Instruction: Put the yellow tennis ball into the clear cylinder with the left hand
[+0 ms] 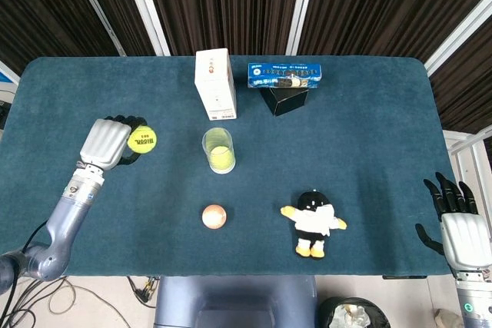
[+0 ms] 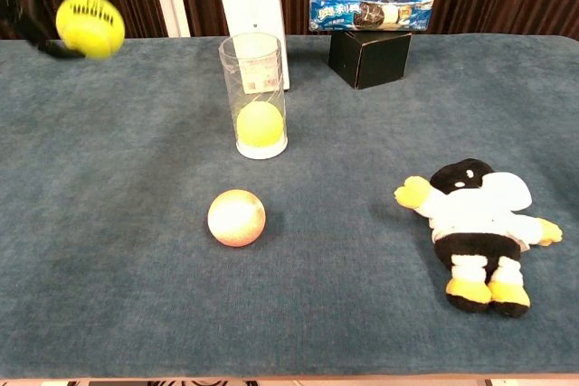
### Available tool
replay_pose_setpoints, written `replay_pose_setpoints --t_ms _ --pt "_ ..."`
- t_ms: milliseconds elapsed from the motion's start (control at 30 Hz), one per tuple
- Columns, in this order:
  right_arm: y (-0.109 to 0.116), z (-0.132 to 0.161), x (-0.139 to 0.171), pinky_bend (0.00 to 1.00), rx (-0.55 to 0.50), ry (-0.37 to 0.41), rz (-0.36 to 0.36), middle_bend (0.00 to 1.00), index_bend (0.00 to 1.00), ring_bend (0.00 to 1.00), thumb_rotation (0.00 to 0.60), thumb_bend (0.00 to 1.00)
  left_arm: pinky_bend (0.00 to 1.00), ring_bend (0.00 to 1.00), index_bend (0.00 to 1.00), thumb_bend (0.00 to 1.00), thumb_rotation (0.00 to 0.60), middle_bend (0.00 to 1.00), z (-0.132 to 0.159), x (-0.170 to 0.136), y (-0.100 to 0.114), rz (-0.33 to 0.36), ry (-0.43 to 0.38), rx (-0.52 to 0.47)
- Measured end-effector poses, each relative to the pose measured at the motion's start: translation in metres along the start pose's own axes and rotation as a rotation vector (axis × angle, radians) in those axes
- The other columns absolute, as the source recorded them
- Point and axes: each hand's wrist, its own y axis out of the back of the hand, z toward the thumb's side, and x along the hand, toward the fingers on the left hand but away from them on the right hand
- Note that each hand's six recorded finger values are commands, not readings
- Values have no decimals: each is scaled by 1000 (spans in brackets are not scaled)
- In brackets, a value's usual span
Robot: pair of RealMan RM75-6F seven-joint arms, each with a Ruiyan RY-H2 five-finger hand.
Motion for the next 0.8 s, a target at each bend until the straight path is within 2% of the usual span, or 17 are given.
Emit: replay_pose_setpoints --t_ms 100,200,333,567,800 --pt "0 0 0 55 -1 0 0 35 132 108 600 351 482 383 455 317 600 462 22 2 26 63 -42 -36" --pt "-1 0 0 54 2 1 3 35 133 107 600 352 482 383 454 316 600 462 44 7 43 93 -80 -53" --pt "-1 1 -1 54 2 3 4 35 132 108 600 352 482 383 454 315 600 459 64 15 53 98 -101 -34" --pt "0 0 0 53 0 0 -3 35 132 108 600 352 469 383 451 312 600 447 95 30 52 61 -97 -15" --pt "4 -4 0 54 -8 -8 -14 35 132 108 600 352 455 377 441 312 600 427 130 41 33 10 -108 -5"
